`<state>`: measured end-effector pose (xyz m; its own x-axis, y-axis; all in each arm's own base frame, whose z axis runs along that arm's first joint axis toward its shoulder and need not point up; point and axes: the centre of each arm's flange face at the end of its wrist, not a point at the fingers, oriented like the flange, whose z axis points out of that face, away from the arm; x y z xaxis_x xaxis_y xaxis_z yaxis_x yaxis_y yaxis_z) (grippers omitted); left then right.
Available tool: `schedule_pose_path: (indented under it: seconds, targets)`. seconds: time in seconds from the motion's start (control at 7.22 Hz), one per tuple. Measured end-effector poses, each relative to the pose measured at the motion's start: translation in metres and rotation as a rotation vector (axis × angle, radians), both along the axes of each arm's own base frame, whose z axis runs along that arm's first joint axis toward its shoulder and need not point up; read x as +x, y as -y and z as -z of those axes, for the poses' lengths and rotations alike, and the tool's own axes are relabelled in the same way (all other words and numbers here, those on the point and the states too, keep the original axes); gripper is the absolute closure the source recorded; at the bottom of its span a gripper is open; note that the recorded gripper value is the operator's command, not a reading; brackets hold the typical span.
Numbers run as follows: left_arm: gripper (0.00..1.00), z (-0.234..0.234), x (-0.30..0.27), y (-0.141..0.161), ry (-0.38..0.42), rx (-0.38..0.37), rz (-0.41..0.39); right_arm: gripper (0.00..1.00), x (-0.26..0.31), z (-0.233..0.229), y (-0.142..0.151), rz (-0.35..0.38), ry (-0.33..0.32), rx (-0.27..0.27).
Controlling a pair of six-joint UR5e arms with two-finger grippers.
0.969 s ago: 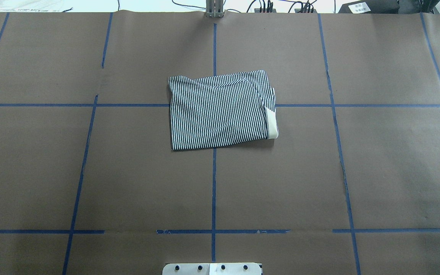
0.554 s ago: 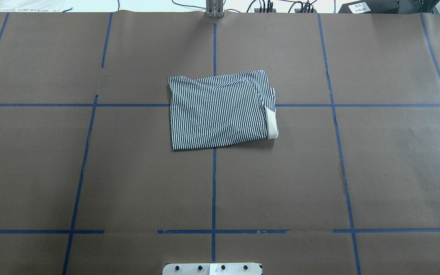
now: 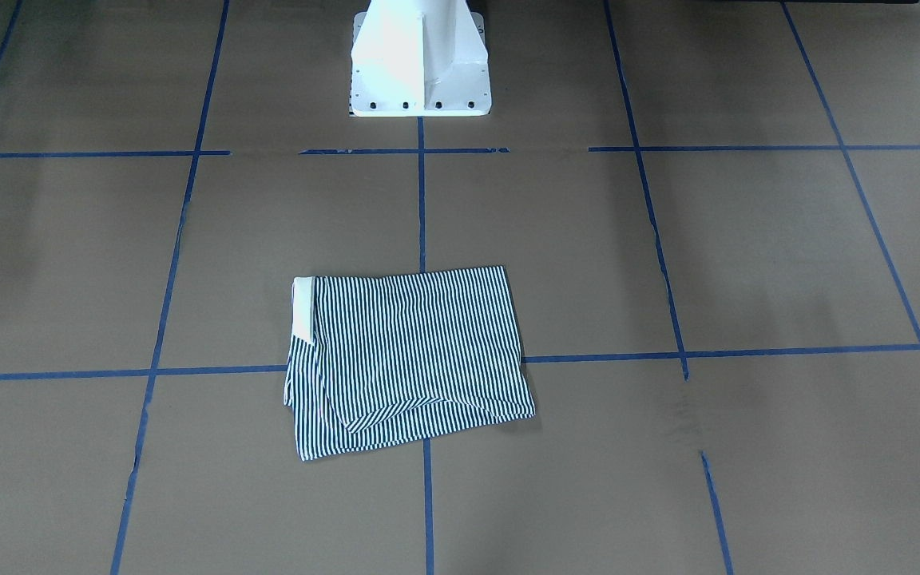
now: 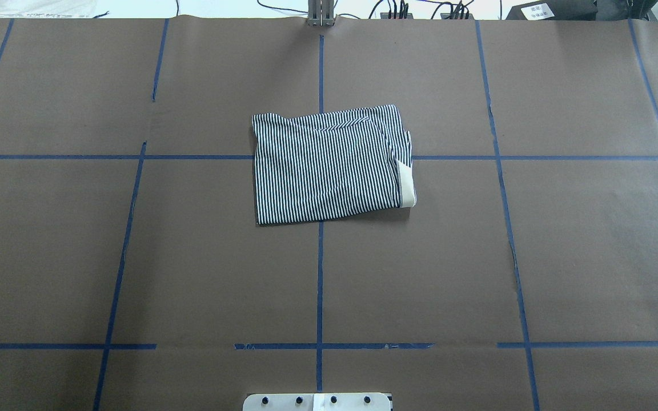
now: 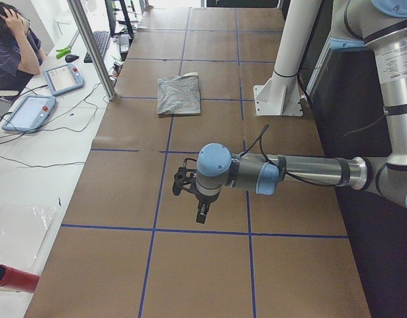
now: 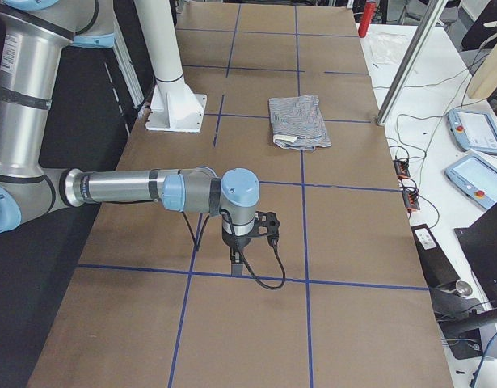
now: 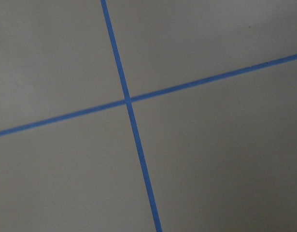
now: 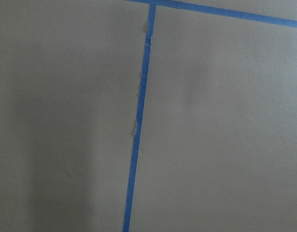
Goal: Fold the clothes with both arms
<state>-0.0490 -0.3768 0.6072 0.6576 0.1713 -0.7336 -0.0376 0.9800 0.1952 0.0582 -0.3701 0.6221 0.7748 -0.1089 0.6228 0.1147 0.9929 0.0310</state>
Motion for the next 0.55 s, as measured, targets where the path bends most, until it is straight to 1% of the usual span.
schedule_pose_path:
  seconds: [0.28,0.55]
  targets:
    - [0.0,-0.0131,0.0009,-0.004,-0.003,-0.032,0.001,0.0,0.0,-0.0002,0.0004,0.0,0.001,0.005]
    - [0.0,-0.0161,0.0014,0.001,0.003,-0.026,0.0,0.0,-0.0003,-0.001,0.0006,0.001,0.002,0.005]
